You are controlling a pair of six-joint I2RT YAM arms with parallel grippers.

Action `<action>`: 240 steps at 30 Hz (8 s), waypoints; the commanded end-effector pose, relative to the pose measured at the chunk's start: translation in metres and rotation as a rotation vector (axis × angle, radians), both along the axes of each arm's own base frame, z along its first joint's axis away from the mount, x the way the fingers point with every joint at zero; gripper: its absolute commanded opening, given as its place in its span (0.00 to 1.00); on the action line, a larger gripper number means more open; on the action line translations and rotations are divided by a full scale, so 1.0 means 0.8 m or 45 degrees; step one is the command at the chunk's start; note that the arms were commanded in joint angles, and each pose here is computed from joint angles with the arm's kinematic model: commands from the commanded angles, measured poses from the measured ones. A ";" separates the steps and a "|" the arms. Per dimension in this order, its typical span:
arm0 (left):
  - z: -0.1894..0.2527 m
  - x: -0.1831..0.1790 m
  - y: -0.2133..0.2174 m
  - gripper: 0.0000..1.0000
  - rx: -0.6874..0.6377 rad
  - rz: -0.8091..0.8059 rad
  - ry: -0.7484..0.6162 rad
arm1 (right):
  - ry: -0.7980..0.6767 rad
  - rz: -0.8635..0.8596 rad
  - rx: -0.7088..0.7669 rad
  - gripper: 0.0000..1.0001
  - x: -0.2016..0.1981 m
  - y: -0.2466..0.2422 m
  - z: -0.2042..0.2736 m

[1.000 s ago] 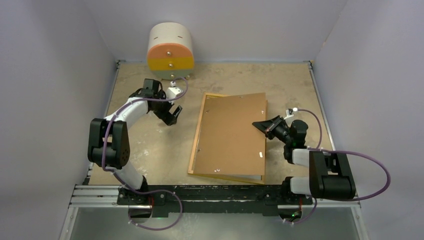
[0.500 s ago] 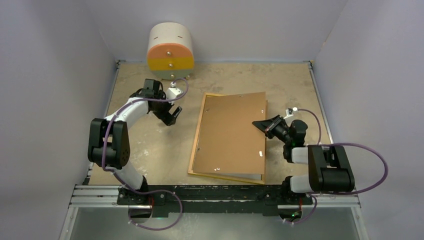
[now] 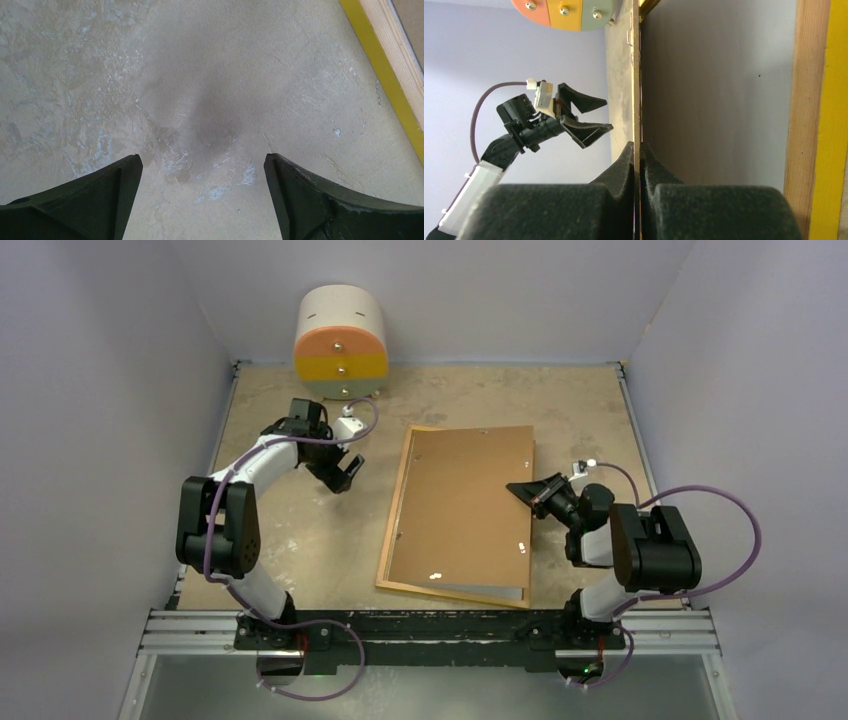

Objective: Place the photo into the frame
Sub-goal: Turn over the photo frame item on the photo frame, then install the photo frame at the center of the board.

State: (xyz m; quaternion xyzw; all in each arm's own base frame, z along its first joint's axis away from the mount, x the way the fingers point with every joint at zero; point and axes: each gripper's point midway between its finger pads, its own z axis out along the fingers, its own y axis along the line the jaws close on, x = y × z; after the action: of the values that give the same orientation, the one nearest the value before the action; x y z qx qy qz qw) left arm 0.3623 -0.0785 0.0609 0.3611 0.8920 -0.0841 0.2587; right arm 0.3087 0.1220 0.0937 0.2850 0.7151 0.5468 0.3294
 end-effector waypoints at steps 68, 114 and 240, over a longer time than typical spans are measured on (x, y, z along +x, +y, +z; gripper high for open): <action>0.007 -0.026 -0.024 1.00 0.006 -0.104 -0.015 | 0.203 -0.121 -1.185 0.99 0.037 -0.005 0.025; -0.031 -0.070 -0.139 0.34 -0.651 -0.236 0.499 | -0.283 0.948 -0.814 0.41 -0.111 0.338 -0.037; -0.029 0.015 -0.156 0.34 -0.707 -0.160 0.396 | -0.196 0.524 -0.673 0.39 0.125 0.278 -0.017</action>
State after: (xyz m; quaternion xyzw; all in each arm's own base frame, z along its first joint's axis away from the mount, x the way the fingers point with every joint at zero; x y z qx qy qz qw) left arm 0.3653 -0.1998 0.0326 0.3146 0.8488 -0.3839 0.1823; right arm 0.3995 0.3329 0.0725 0.0206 0.8531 0.4073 0.3253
